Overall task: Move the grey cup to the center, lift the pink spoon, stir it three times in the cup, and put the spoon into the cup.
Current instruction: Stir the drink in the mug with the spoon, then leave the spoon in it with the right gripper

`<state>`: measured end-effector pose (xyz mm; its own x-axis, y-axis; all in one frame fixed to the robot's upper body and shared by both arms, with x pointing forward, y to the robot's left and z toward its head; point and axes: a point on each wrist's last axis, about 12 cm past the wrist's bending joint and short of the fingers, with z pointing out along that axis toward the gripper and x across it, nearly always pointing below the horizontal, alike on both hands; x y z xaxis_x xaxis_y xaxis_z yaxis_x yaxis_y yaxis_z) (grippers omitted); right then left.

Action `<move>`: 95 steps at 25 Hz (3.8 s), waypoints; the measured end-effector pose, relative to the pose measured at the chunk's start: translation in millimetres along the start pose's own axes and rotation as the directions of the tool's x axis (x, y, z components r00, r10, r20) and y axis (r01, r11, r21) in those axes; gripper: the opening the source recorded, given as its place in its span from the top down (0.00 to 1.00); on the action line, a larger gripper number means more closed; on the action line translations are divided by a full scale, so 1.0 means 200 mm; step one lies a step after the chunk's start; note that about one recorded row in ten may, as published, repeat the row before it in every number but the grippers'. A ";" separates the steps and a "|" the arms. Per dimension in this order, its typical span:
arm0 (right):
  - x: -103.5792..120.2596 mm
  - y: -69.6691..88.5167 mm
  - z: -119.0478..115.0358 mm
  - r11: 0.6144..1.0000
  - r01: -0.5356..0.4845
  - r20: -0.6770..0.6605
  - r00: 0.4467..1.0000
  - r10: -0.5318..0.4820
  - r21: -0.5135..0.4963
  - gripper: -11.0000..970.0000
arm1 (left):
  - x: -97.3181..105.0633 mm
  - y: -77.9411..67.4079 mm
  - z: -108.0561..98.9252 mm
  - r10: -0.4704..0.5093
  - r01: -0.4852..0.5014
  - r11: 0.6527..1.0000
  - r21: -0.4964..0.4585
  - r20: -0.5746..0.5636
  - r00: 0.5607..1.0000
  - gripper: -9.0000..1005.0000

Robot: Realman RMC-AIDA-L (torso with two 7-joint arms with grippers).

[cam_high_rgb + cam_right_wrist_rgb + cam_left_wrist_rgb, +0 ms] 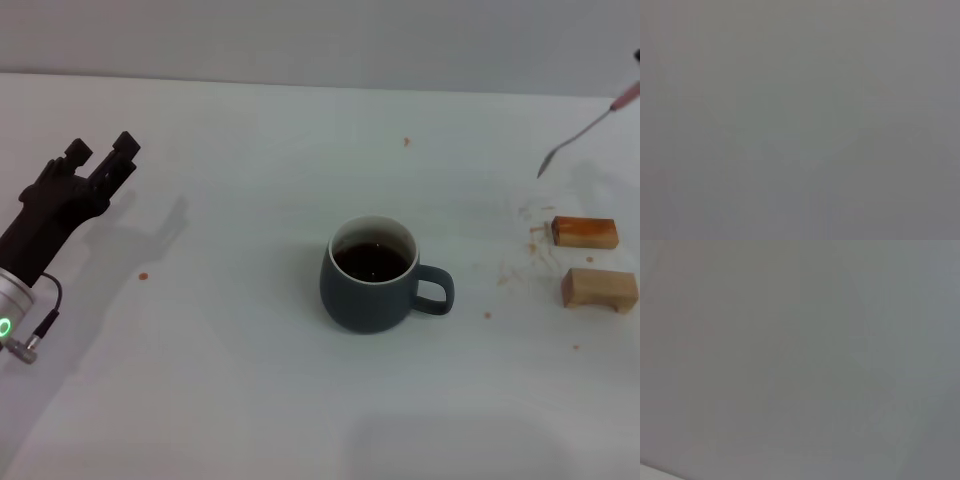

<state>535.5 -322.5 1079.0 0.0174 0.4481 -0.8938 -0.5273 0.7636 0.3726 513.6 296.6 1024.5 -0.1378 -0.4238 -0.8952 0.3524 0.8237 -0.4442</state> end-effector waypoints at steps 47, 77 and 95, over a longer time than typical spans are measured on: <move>-0.17 0.42 0.78 0.799 -0.136 -0.586 0.752 -0.303 -0.586 0.86 | 0.03 -0.06 -0.10 -0.042 0.039 0.997 0.061 0.061 0.997 0.17; 0.14 0.50 0.86 0.834 -0.026 -0.617 0.684 -0.388 -0.552 0.86 | 0.04 -0.05 -0.11 -0.046 0.044 0.998 0.041 0.056 0.997 0.17; 0.13 0.45 0.76 0.832 -0.054 -0.634 0.675 -0.377 -0.552 0.86 | 0.03 -0.05 -0.08 -0.043 0.042 0.999 0.033 0.045 0.998 0.17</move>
<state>618.1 -171.5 1128.1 -0.3279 -0.2799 -0.9023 -0.9087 0.3545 0.2202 494.9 291.5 1022.2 -0.1109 -0.4755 -0.8727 0.3769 0.7924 -0.4796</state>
